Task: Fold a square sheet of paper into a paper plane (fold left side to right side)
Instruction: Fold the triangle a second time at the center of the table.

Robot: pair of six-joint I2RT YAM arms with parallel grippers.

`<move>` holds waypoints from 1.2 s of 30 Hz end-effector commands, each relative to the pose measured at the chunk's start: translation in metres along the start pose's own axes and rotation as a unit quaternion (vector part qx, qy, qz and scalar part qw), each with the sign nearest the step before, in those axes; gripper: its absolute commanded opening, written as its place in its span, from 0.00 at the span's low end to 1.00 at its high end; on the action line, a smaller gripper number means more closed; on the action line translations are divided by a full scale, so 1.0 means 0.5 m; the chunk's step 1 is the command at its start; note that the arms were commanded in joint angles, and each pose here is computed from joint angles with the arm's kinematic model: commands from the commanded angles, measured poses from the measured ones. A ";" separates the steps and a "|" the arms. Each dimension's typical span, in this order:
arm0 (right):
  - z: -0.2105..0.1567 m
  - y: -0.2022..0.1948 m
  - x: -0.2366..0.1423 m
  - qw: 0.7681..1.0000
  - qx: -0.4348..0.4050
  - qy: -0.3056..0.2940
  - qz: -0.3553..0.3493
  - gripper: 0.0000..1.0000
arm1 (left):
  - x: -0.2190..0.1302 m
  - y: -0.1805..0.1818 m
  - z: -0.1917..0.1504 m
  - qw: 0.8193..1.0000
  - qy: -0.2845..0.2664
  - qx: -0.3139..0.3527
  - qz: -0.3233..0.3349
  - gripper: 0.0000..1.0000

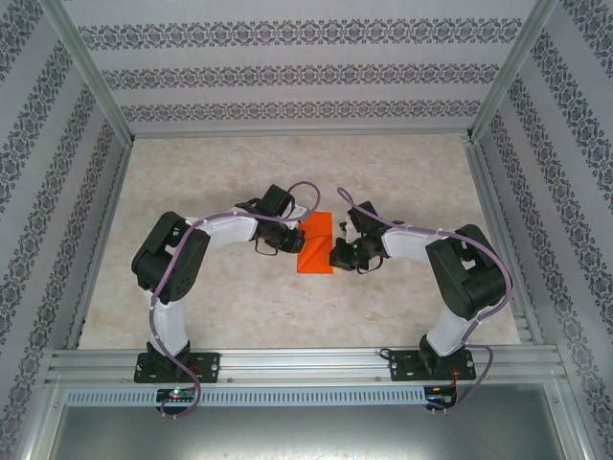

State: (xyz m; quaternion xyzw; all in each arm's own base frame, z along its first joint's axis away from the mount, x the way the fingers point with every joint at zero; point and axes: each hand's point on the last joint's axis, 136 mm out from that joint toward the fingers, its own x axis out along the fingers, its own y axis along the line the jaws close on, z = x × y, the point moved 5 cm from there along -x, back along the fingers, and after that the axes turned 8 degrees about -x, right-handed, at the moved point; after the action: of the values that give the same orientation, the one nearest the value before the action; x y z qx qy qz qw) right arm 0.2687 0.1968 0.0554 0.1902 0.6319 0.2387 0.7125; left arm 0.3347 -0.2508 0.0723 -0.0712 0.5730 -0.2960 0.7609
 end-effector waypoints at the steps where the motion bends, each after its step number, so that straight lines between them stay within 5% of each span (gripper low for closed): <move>1: -0.032 -0.036 0.016 0.998 0.012 0.035 -0.051 0.01 | 0.002 0.015 0.014 1.000 -0.005 0.009 0.008 0.01; 25: -0.028 -0.030 0.015 0.998 0.008 0.035 -0.050 0.02 | 0.025 0.027 -0.007 1.000 0.016 0.002 0.011 0.00; 36: 0.021 0.026 -0.046 0.999 -0.020 -0.045 -0.011 0.12 | 0.039 0.033 -0.034 1.000 0.027 -0.003 0.014 0.00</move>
State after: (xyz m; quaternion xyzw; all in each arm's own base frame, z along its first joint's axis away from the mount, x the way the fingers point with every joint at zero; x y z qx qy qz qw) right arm 0.2709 0.1953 0.0638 0.1837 0.6248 0.2330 0.7222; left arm 0.3377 -0.2533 0.0622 -0.0707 0.5732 -0.2989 0.7596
